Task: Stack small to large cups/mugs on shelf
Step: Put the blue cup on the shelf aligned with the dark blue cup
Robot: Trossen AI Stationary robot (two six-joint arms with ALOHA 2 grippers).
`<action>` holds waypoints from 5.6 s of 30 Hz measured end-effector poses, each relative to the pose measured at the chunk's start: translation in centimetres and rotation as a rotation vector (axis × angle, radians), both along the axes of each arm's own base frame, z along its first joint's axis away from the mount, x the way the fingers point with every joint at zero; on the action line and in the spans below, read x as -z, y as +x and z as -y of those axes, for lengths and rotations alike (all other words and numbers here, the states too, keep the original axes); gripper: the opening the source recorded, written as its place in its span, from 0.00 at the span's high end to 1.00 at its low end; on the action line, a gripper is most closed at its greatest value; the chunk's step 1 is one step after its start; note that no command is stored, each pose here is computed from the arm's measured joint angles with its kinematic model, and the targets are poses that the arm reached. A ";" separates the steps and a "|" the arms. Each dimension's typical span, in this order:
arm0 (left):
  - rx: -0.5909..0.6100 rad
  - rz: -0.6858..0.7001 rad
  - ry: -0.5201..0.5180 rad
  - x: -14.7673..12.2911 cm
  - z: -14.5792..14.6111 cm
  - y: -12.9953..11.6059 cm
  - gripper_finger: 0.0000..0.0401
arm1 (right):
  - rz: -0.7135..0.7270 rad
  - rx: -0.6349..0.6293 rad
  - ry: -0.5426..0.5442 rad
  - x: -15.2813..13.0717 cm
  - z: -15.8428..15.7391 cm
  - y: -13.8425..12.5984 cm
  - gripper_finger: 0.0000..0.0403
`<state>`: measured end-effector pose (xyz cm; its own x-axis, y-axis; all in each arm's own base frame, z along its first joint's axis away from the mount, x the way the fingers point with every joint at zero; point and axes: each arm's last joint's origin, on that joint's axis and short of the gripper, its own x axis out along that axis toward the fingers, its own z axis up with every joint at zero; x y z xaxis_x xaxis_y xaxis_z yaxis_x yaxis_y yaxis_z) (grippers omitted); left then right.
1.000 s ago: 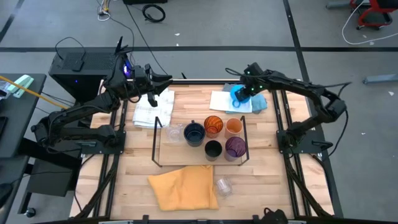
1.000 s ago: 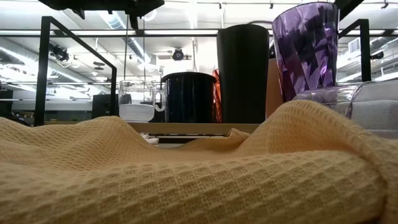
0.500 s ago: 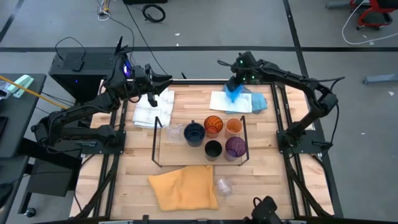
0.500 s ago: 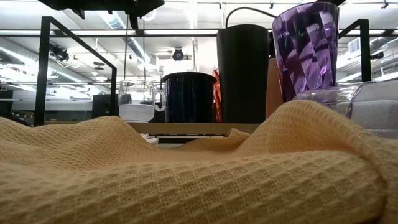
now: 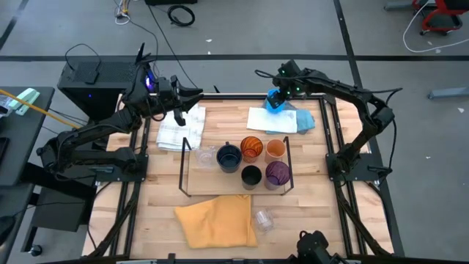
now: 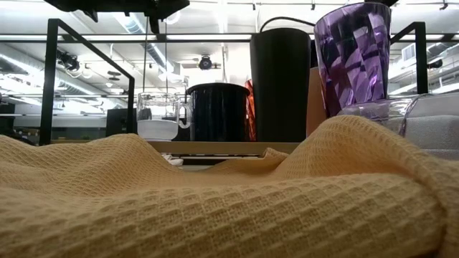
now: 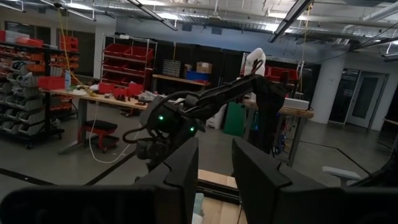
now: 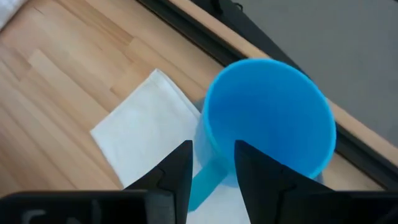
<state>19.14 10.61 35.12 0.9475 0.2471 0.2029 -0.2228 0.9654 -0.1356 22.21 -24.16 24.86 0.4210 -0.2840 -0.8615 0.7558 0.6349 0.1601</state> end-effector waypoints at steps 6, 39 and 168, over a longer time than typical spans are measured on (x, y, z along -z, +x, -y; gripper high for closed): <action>0.002 0.000 0.001 0.0 0.0 0.0 0.74 | -0.006 0.035 0.003 0.0 0.0 -0.1 0.69; 0.017 0.004 -0.020 0.0 0.1 0.0 0.78 | 0.019 0.209 0.016 -0.1 3.0 -3.6 0.67; 0.592 -0.258 0.089 0.3 9.1 -7.2 0.86 | 0.188 0.488 0.712 -10.8 -39.3 19.3 0.98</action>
